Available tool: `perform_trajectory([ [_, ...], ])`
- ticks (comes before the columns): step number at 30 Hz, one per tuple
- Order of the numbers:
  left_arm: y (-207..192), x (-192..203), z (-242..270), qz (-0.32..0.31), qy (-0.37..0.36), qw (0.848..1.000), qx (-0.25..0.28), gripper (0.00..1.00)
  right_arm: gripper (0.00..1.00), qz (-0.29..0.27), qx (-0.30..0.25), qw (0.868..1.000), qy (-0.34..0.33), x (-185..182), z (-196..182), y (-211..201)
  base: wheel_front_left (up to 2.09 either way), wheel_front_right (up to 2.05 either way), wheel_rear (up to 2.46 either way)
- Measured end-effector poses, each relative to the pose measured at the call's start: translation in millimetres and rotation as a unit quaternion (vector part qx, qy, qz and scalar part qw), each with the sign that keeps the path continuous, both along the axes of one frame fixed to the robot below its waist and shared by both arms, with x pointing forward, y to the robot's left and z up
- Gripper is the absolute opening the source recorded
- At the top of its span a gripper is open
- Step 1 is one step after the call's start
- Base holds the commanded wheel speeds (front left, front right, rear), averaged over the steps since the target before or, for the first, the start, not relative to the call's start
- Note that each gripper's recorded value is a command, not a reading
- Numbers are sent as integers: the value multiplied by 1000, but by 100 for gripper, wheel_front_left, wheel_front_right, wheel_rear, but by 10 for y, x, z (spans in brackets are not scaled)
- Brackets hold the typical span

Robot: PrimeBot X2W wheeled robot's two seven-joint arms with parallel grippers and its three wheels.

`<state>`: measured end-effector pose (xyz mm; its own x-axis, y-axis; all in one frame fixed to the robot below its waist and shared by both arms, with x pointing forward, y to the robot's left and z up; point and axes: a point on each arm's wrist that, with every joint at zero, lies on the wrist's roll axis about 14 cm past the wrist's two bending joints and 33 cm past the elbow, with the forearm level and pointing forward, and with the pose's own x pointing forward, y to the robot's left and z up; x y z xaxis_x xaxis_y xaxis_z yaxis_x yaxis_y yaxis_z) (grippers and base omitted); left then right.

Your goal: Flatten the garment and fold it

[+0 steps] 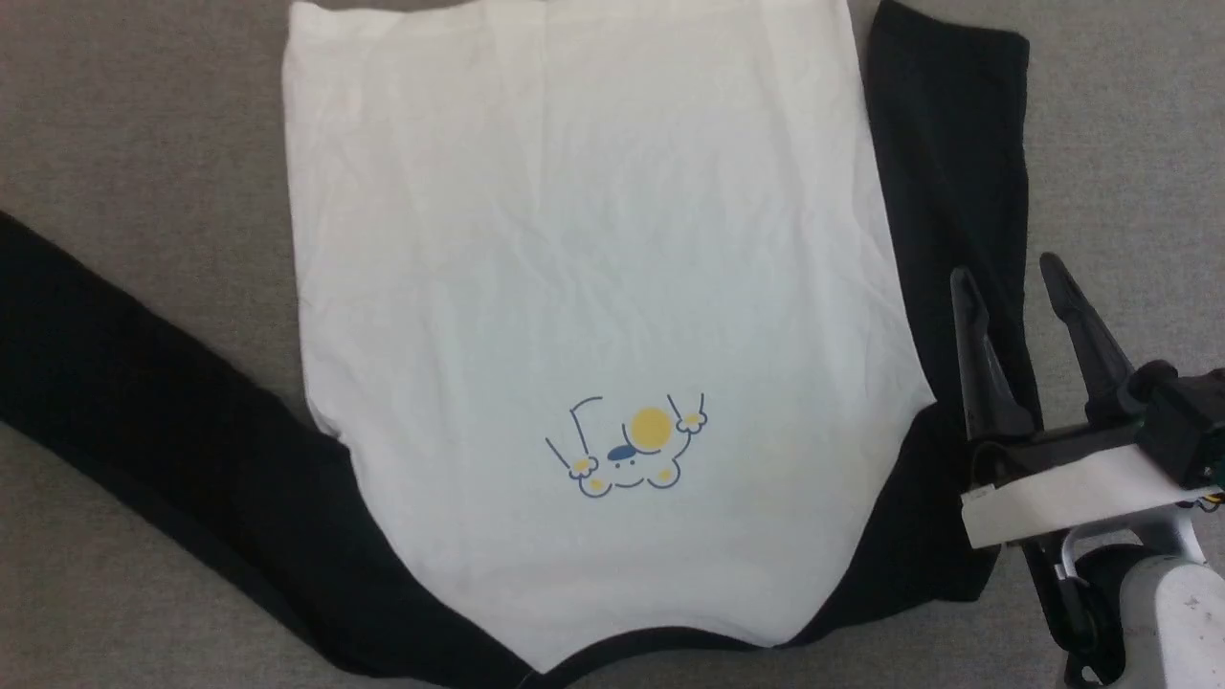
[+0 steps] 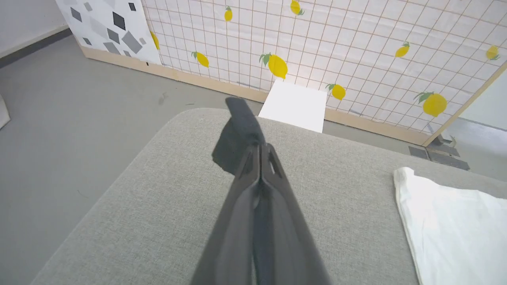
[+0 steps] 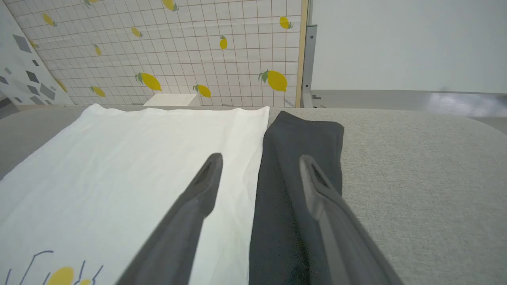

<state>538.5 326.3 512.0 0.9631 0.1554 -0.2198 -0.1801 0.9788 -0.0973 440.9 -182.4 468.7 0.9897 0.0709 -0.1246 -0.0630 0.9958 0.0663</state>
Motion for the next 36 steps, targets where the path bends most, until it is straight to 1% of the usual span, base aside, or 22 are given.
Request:
perform_trajectory([
  [2, -168, -83, 302, -23, -35, 999, 6, 0, 100, 0, 1, 1000, -6, -54, 84, 2, 0, 0, 0],
  [6, -580, -274, 751, -80, -82, 993, 15, 0, 100, 6, 3, 1000, -20, -128, 251, 43, 0, 0, 0],
  [7, -947, -450, 989, -129, -105, 986, 21, 0, 100, 15, 5, 999, -39, -151, 416, 108, 0, 0, 0],
  [10, -1364, -587, 1193, -178, -130, 975, 11, 0, 100, 23, 7, 998, -55, -179, 554, 162, 0, 0, 0],
  [12, -1662, -670, 1327, -207, -151, 967, -5, 0, 100, 26, 8, 998, -59, -214, 601, 184, 0, 0, 0],
  [14, -2015, -760, 1363, -243, -157, 957, -24, 0, 100, 29, 9, 997, -65, -249, 650, 204, 0, 0, 0],
  [18, -2612, -843, 1192, -300, -131, 943, -67, 0, 100, 30, 10, 997, -67, -295, 700, 212, 0, 0, 0],
  [20, -2941, -861, 1049, -333, -109, 932, -88, 0, 100, 28, 9, 997, -68, -307, 715, 194, 0, 0, 0],
  [22, -3191, -857, 884, -358, -85, 925, -96, 0, 100, 24, 8, 998, -66, -318, 715, 163, 0, 0, 0],
  [25, -3559, -887, 623, -401, -50, 909, -101, 0, 100, 17, 5, 998, -60, -340, 686, 115, 0, 0, 0],
  [28, -3888, -1009, 353, -445, -12, 890, -101, 0, 100, 4, 4, 999, -54, -371, 652, 33, 0, 0, 0],
  [30, -4107, -1150, 172, -480, 14, 872, -98, 0, 100, -7, 2, 999, -49, -394, 625, -43, 0, 0, 0],
  [33, -4324, -1368, -105, -523, 56, 846, -88, 0, 100, -20, -1, 999, -42, -422, 581, -129, 0, 0, 0],
  [36, -4457, -1608, -383, -558, 96, 821, -77, 0, 100, -29, -4, 999, -40, -442, 560, -192, 0, 0, 0],
])
